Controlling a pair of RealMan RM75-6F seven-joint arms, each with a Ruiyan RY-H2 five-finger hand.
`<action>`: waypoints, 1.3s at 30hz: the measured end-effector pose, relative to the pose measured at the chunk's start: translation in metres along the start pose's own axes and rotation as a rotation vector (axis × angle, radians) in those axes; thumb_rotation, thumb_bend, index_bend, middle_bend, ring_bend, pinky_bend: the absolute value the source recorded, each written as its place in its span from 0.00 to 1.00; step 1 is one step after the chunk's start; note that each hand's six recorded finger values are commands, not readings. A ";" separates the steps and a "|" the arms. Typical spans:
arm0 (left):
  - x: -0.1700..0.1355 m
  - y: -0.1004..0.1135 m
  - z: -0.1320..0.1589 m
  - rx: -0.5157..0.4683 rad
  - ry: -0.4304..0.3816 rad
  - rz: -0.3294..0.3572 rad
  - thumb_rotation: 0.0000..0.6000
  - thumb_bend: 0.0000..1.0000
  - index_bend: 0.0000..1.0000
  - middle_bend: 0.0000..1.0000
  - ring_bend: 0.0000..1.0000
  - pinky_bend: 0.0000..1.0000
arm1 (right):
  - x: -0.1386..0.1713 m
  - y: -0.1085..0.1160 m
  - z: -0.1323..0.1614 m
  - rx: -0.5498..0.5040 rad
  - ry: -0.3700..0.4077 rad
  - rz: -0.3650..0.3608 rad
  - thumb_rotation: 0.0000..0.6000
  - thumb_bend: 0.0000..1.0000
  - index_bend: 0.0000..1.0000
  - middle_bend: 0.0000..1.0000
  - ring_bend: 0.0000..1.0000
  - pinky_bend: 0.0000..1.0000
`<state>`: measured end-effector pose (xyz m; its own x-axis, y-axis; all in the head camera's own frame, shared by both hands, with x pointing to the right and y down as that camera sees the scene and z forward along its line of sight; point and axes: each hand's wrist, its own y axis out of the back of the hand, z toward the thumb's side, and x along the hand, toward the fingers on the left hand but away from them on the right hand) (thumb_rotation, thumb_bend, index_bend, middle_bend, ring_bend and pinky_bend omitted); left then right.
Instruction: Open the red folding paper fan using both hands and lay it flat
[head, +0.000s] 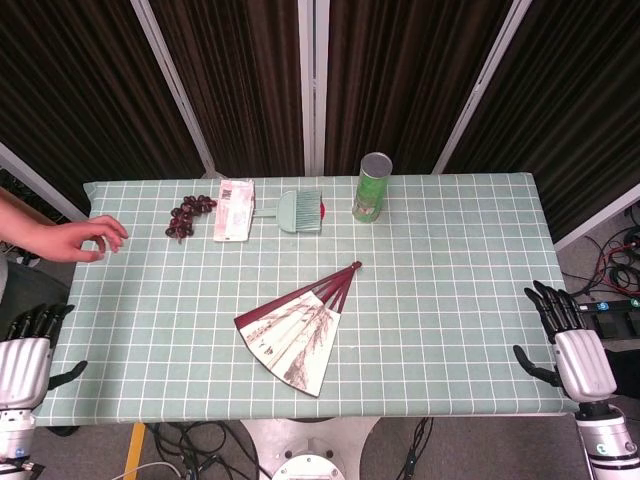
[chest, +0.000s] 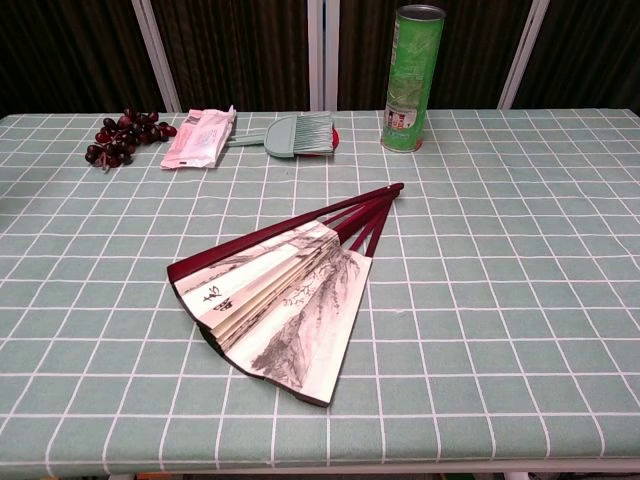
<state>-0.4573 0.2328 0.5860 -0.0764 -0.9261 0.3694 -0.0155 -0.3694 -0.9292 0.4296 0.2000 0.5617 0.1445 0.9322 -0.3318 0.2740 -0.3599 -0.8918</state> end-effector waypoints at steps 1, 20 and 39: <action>0.000 0.000 0.000 -0.001 0.000 0.000 1.00 0.00 0.18 0.17 0.12 0.17 | 0.000 0.000 0.000 0.000 -0.001 -0.002 1.00 0.24 0.00 0.00 0.00 0.00; 0.031 0.015 0.028 -0.096 -0.118 -0.001 1.00 0.00 0.18 0.18 0.13 0.17 | -0.007 0.007 -0.001 -0.013 0.025 -0.020 1.00 0.24 0.00 0.00 0.00 0.00; 0.163 -0.009 0.203 -0.367 -0.459 -0.387 1.00 0.05 0.24 0.27 0.28 0.39 | -0.011 0.028 -0.002 0.026 0.020 -0.050 1.00 0.24 0.00 0.00 0.00 0.00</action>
<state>-0.2667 0.0697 0.6572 0.4300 -0.7017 0.5681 -0.2981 -0.7043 -0.6443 0.4374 0.1794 0.5404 0.1502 0.9480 -0.2805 0.2569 -0.3113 -0.9149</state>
